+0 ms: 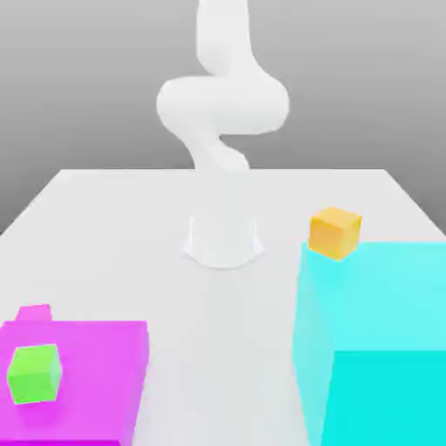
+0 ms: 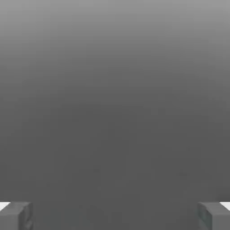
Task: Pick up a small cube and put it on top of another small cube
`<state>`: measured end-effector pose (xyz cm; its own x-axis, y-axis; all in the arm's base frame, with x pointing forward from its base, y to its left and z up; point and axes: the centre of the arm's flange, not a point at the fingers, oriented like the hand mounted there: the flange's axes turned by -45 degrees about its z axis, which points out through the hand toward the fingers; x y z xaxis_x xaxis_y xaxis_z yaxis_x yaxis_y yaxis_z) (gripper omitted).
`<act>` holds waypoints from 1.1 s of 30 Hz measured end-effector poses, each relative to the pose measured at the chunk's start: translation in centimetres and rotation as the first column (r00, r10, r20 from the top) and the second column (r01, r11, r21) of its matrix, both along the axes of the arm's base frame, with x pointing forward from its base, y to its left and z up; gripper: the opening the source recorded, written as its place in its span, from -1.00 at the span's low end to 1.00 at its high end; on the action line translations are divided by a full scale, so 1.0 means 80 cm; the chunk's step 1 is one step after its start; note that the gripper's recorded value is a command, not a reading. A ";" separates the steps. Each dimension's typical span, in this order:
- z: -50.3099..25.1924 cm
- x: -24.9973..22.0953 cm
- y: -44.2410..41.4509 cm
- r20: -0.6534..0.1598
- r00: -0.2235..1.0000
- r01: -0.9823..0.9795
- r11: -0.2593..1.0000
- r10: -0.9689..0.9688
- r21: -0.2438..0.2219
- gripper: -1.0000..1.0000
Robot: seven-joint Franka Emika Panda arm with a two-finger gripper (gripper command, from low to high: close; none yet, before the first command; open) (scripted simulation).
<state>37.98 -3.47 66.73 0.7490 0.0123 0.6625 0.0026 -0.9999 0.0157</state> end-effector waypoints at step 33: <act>-0.666 -0.127 -0.366 -0.664 0.741 -0.132 0.991 0.104 0.008 -1.00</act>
<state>27.86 -32.77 13.46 0.9895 0.1447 -0.0013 0.1447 -0.9895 0.0018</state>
